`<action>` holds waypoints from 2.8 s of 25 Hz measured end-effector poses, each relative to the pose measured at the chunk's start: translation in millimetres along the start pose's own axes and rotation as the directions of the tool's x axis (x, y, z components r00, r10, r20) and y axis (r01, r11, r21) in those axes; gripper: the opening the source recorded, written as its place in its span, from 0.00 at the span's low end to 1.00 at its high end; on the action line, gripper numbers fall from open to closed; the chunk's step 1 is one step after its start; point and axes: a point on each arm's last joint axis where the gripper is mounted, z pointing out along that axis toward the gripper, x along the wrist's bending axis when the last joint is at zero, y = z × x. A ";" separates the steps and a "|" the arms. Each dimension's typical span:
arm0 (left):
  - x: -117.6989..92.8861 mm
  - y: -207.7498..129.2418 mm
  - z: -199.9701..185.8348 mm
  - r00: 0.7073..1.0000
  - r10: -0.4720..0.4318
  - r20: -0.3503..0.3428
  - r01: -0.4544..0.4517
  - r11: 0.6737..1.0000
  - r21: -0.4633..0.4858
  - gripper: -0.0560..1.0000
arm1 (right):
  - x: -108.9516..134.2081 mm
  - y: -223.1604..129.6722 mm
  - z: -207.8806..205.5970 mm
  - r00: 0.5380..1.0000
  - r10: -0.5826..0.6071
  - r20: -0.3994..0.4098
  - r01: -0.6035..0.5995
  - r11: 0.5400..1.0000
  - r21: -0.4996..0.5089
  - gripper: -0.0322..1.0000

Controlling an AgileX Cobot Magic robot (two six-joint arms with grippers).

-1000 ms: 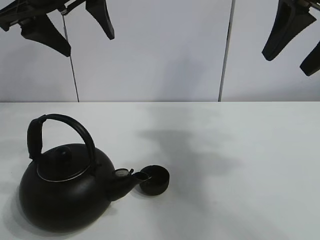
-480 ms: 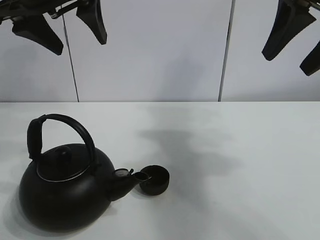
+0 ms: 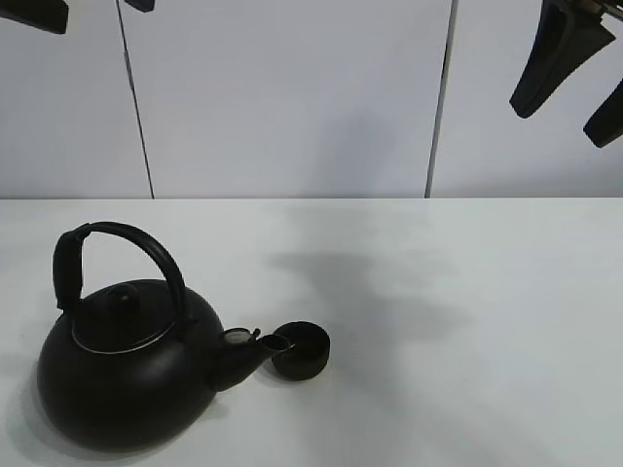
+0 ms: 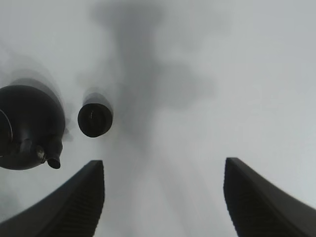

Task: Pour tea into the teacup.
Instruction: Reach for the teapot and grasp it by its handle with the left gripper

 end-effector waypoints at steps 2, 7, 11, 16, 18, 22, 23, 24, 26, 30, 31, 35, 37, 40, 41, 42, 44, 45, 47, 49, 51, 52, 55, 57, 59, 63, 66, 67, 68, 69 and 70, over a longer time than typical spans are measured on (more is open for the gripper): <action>3.7 -15.1 -9.0 1.000 0.022 0.007 -0.022 0.999 -0.049 0.56 | 0.0 0.0 0.0 1.000 0.000 0.000 0.000 1.000 0.000 0.49; 14.1 -56.0 -20.6 0.999 0.051 0.017 -0.048 0.984 -0.171 0.56 | 0.0 0.1 0.0 1.000 -0.003 0.000 0.003 1.000 -0.001 0.49; 23.1 -91.2 -16.0 0.997 0.073 0.012 -0.069 0.975 -0.210 0.56 | 0.0 0.1 0.0 1.000 -0.004 0.000 0.004 1.000 -0.001 0.49; 29.7 -125.6 -12.1 0.988 0.153 0.017 -0.143 0.953 -0.267 0.56 | 0.0 0.1 0.0 1.000 -0.004 0.000 0.004 1.000 -0.001 0.49; 30.3 -135.6 -12.7 0.981 0.194 0.027 -0.177 0.938 -0.299 0.56 | 0.0 0.1 0.0 1.000 -0.005 0.000 0.005 1.000 -0.001 0.49; 32.7 -155.8 -14.8 0.973 0.227 0.042 -0.202 0.925 -0.322 0.56 | 0.0 0.1 0.0 1.000 -0.005 0.000 0.005 1.000 -0.001 0.49; 33.6 -160.6 -15.2 0.971 0.234 0.042 -0.209 0.925 -0.318 0.56 | 0.0 0.1 0.0 1.000 -0.005 0.000 0.005 1.000 -0.001 0.49; 34.6 -165.4 -15.5 0.969 0.246 0.039 -0.222 0.924 -0.310 0.56 | 0.0 0.1 0.0 1.000 -0.005 0.000 0.005 1.000 -0.001 0.49; 36.4 -173.5 -16.1 0.964 0.265 0.034 -0.244 0.925 -0.293 0.56 | 0.0 0.1 0.0 1.000 -0.007 0.000 0.007 1.000 -0.001 0.49; 37.8 -179.9 -16.7 0.946 0.325 0.017 -0.307 0.909 -0.281 0.56 | 0.0 0.1 0.0 1.000 -0.010 0.000 0.010 1.000 -0.001 0.49; 37.8 -179.8 -16.7 0.937 0.350 0.009 -0.333 0.900 -0.282 0.56 | 0.0 0.1 0.0 1.000 -0.010 0.000 0.010 1.000 -0.001 0.49; 38.9 -179.4 -16.7 0.913 0.407 -0.023 -0.396 0.874 -0.281 0.56 | 0.0 0.1 0.0 1.000 -0.010 0.000 0.010 1.000 -0.001 0.49; 39.8 -179.5 -16.6 0.915 0.401 -0.030 -0.393 0.877 -0.277 0.56 | 0.0 0.1 0.0 1.000 -0.011 0.000 0.011 1.000 -0.001 0.49; 40.4 -180.6 -15.2 0.916 0.400 -0.031 -0.394 0.880 -0.265 0.56 | 0.0 0.1 0.0 1.000 -0.011 0.000 0.011 1.000 -0.001 0.49; 40.9 -182.2 -12.9 0.916 0.400 -0.029 -0.394 0.885 -0.250 0.56 | 0.0 0.1 0.0 1.000 -0.011 0.000 0.011 1.000 -0.001 0.49; 41.4 -184.3 -9.7 0.916 0.400 -0.025 -0.394 0.889 -0.233 0.56 | 0.0 0.1 0.0 1.000 -0.011 0.000 0.011 1.000 -0.001 0.49; 42.5 -188.1 -2.8 0.918 0.396 -0.019 -0.391 0.897 -0.206 0.56 | 0.0 0.1 0.0 1.000 -0.011 0.000 0.011 1.000 -0.001 0.49; 42.7 -189.4 0.9 0.918 0.396 -0.017 -0.391 0.898 -0.203 0.56 | 0.0 -0.1 0.0 1.000 -0.011 0.000 0.011 1.000 0.001 0.49; 42.7 -190.3 7.3 0.919 0.394 -0.016 -0.388 0.896 -0.218 0.56 | 0.0 -0.1 0.0 1.000 -0.011 0.000 0.011 1.000 0.001 0.49; 42.8 -191.6 14.6 0.920 0.391 -0.014 -0.383 0.893 -0.236 0.56 | 0.0 -0.1 0.0 1.000 -0.011 0.000 0.011 1.000 0.001 0.49; 44.0 -193.6 21.7 0.926 0.378 -0.019 -0.370 0.895 -0.248 0.56 | 0.0 -0.1 0.0 1.000 -0.011 0.000 0.011 1.000 0.001 0.49; 45.2 -194.7 25.5 0.931 0.365 -0.027 -0.359 0.898 -0.254 0.56 | 0.0 -0.1 0.0 1.000 -0.011 0.000 0.011 1.000 0.001 0.49; 50.6 -196.2 34.5 0.946 0.317 -0.071 -0.324 0.901 -0.288 0.56 | 0.0 -0.1 0.0 1.000 -0.011 0.000 0.011 1.000 0.001 0.49; 53.7 -197.3 39.8 0.946 0.307 -0.102 -0.324 0.893 -0.312 0.56 | 0.0 -0.1 0.0 1.000 -0.011 0.000 0.011 1.000 0.001 0.49; 56.4 -200.6 45.0 0.947 0.298 -0.119 -0.321 0.896 -0.308 0.56 | 0.0 -0.1 0.0 1.000 -0.011 0.000 0.011 1.000 0.001 0.49; 60.3 -212.0 54.6 0.947 0.297 -0.124 -0.319 0.916 -0.245 0.56 | 0.0 0.1 0.0 1.000 -0.011 0.000 0.011 1.000 -0.001 0.49; 61.2 -214.9 56.6 0.947 0.298 -0.124 -0.319 0.920 -0.229 0.56 | 0.0 0.2 0.0 1.000 -0.011 0.000 0.011 1.000 -0.003 0.49; 61.2 -214.8 56.6 0.947 0.298 -0.124 -0.319 0.919 -0.230 0.56 | -0.1 0.4 0.0 1.000 -0.011 0.001 0.011 1.000 -0.004 0.49; 61.2 -214.6 56.5 0.947 0.297 -0.125 -0.319 0.919 -0.232 0.56 | -0.1 0.8 0.0 1.000 -0.011 0.001 0.011 1.000 -0.009 0.49; 61.2 -214.5 56.5 0.947 0.297 -0.125 -0.319 0.919 -0.233 0.55 | -0.2 1.3 0.0 1.000 -0.011 0.002 0.011 1.000 -0.014 0.49; 61.2 -214.5 56.5 0.947 0.297 -0.125 -0.319 0.919 -0.233 0.53 | -0.3 1.7 0.0 1.000 -0.011 0.003 0.011 1.000 -0.019 0.49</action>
